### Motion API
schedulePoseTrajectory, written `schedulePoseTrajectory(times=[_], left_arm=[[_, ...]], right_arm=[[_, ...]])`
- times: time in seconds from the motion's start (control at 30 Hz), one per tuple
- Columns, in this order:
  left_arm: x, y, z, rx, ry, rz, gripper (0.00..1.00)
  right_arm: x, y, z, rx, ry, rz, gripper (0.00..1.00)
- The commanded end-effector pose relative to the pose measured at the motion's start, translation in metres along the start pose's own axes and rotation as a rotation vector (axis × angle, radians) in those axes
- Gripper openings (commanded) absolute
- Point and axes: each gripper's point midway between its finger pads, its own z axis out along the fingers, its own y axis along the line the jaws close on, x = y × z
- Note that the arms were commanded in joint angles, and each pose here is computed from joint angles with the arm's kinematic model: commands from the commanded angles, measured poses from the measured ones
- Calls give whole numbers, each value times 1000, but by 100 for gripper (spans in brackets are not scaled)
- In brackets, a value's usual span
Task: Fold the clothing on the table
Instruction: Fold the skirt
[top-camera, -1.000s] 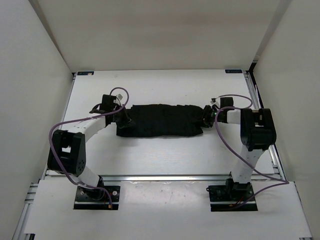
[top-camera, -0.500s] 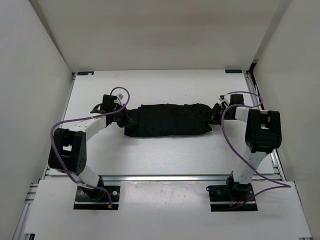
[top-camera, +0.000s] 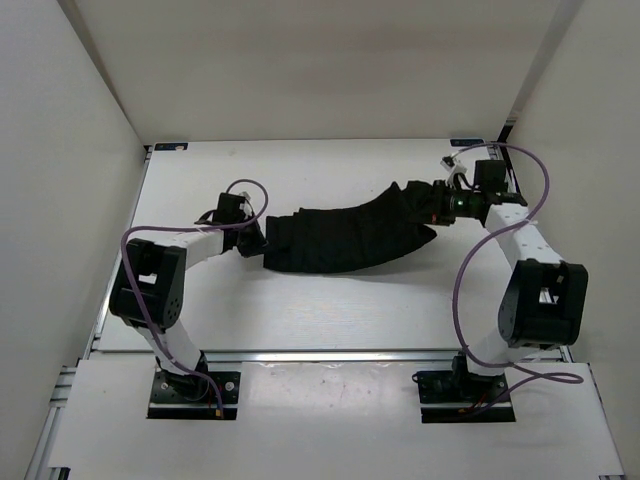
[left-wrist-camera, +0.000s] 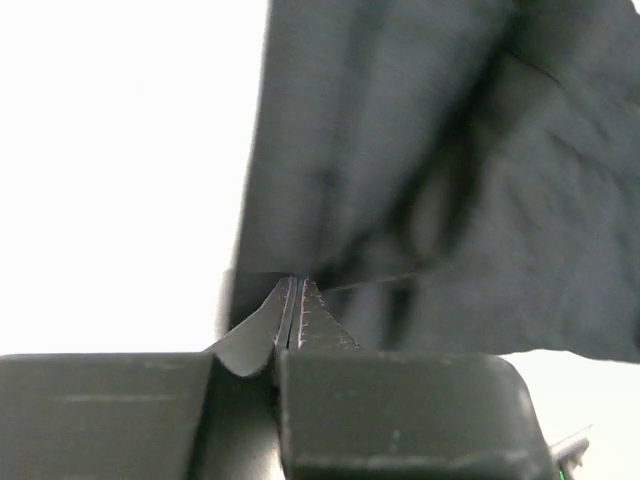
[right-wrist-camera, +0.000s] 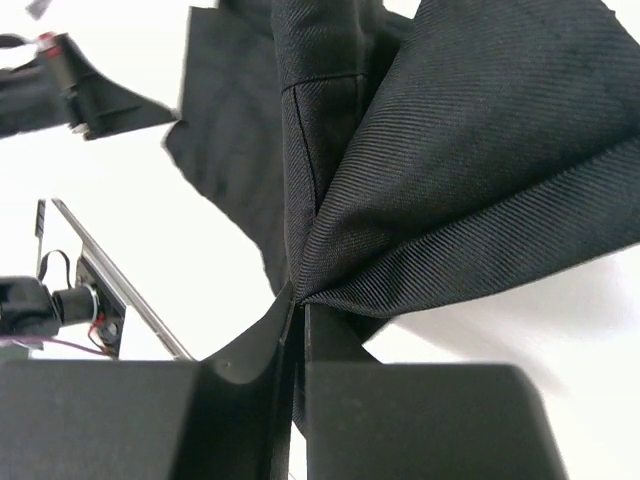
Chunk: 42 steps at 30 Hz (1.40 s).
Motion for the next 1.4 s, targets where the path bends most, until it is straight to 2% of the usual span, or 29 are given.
schedulePoseTrajectory(times=[0.0,0.13,0.23,0.4,0.73,0.9,1.07,1.13,1.17,1.23,1.27,1.3,1.37], left_arm=[[-47,6,-13,-50,-171,-10,0],[-58,18,-5,-70,-169,-35,0],[-49,16,10,-76,-126,-13,0],[-39,7,28,-38,-100,-28,0],[1,11,52,-3,21,8,0],[11,12,54,9,38,-4,0],[12,12,50,17,26,-3,0],[14,14,48,20,28,-20,0],[14,16,46,22,30,-33,0],[6,14,43,58,7,-43,0],[4,12,41,71,6,-42,0],[0,18,39,71,-2,-58,0],[-13,19,29,74,-42,-84,2]], right_arm=[[-25,49,-20,-87,-47,-158,0],[-30,80,-11,-132,-29,-234,0],[-29,97,-1,-112,-18,-294,0],[-23,104,21,-49,7,-331,0],[-19,131,88,21,90,-432,0],[-10,149,119,29,113,-484,0],[0,181,155,-45,145,-513,1],[9,195,181,-91,171,-545,10],[9,220,183,-157,167,-590,21],[17,235,199,-233,191,-618,36],[21,257,198,-309,192,-624,47],[18,259,196,-337,192,-608,58],[24,279,180,-488,224,-549,72]])
